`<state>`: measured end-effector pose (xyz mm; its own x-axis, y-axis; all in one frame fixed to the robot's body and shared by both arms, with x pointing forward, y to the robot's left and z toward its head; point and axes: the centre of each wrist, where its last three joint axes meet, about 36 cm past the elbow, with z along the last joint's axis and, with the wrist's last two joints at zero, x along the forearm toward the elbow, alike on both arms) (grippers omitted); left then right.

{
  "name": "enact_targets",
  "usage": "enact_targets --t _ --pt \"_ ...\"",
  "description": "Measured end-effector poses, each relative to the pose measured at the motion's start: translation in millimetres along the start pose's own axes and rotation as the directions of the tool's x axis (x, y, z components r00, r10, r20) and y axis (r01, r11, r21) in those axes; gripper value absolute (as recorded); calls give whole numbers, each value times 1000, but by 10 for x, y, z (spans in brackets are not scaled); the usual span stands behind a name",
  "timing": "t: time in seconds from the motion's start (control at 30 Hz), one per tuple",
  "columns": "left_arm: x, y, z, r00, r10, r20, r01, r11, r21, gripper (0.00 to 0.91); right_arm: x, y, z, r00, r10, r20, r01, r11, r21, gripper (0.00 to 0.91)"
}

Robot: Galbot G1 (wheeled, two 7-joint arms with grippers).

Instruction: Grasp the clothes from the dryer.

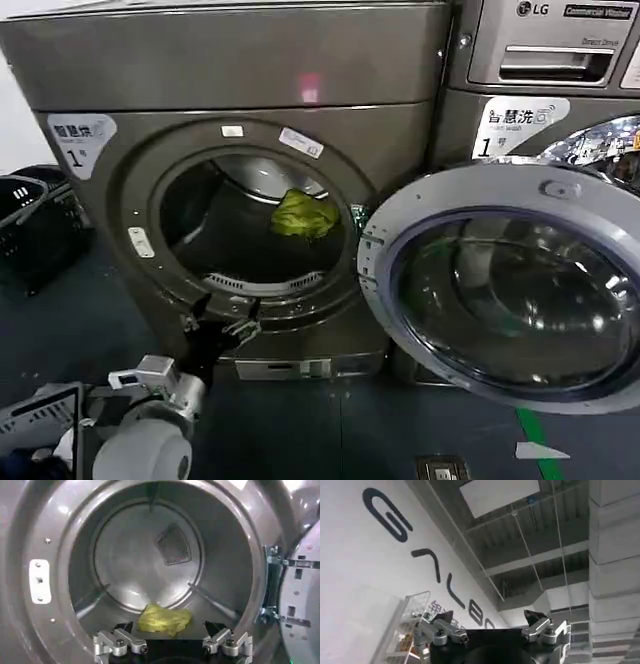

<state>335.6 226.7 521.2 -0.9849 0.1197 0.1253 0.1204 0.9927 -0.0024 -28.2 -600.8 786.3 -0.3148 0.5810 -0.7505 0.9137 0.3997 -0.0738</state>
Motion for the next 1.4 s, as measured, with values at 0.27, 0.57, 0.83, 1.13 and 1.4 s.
enact_targets --t 0.27,0.57,0.83,1.13,1.4 --pt "-41 -6 -1 1000 7 3 -7 1000 4 907 4 -79 -41 1000 13 6 -13 1000 8 907" --pt "-68 -8 1 1000 8 4 -8 1000 7 907 6 -138 -56 1000 26 9 -26 1000 11 907" --pt "-79 -7 3 1000 10 4 -10 1000 5 907 5 -153 -59 1000 26 8 -26 1000 14 907" --pt "-62 -7 -6 1000 13 5 -13 1000 0 907 12 -157 -78 1000 23 8 -23 1000 21 907" --pt "-42 -6 -3 1000 13 3 -13 1000 -3 907 11 -132 -87 1000 14 9 -14 1000 21 907"
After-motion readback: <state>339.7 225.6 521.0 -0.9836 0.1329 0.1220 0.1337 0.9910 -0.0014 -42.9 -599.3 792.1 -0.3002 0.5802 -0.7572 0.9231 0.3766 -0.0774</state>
